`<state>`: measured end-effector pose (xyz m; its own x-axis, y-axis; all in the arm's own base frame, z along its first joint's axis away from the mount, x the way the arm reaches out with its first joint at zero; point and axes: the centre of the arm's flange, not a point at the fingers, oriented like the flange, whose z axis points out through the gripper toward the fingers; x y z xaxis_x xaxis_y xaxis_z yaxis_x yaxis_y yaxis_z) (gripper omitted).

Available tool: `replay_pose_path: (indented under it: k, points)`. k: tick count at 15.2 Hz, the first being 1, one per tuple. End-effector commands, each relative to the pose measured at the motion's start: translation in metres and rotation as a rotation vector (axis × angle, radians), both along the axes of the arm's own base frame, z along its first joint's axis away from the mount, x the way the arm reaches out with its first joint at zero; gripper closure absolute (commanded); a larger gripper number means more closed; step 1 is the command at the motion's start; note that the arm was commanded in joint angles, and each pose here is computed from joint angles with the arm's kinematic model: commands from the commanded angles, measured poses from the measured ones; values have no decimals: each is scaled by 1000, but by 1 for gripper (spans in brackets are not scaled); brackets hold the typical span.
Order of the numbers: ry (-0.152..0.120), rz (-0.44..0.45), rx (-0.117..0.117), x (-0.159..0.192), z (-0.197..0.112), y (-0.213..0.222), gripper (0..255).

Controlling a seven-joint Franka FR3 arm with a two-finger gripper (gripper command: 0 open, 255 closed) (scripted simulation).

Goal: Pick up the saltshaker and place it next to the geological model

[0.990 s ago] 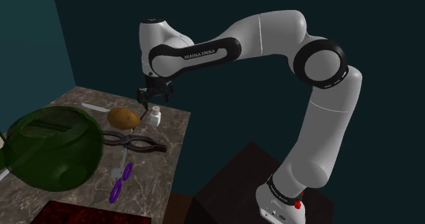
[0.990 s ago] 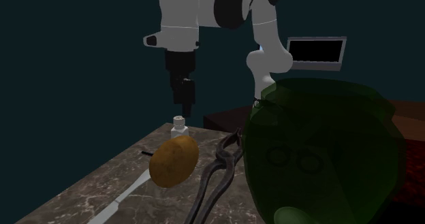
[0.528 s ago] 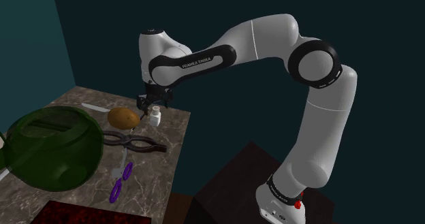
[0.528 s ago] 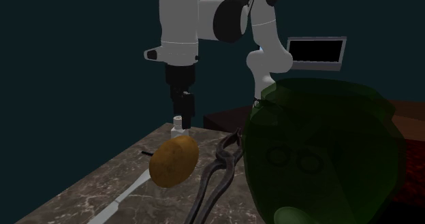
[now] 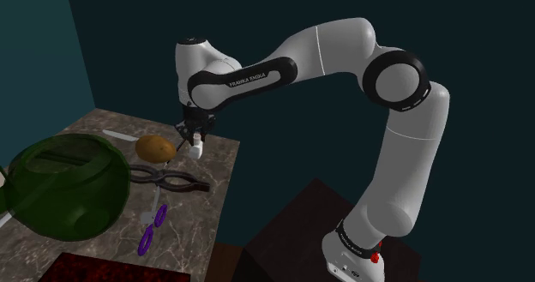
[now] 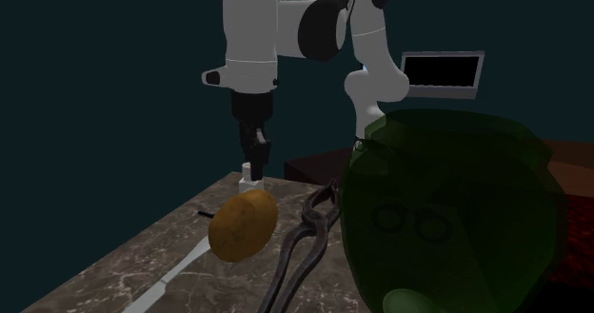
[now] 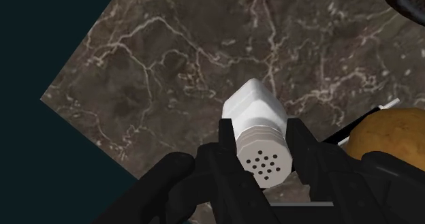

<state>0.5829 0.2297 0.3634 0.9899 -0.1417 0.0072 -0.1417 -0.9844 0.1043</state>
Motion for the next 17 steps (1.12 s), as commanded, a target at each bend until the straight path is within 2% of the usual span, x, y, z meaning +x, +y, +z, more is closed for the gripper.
replay_pose_path:
  k: [1,8,17]
  points:
    - [0,0,0,0,0,0,255]
    - [0,0,0,0,0,0,255]
    - [0,0,0,0,47,0,255]
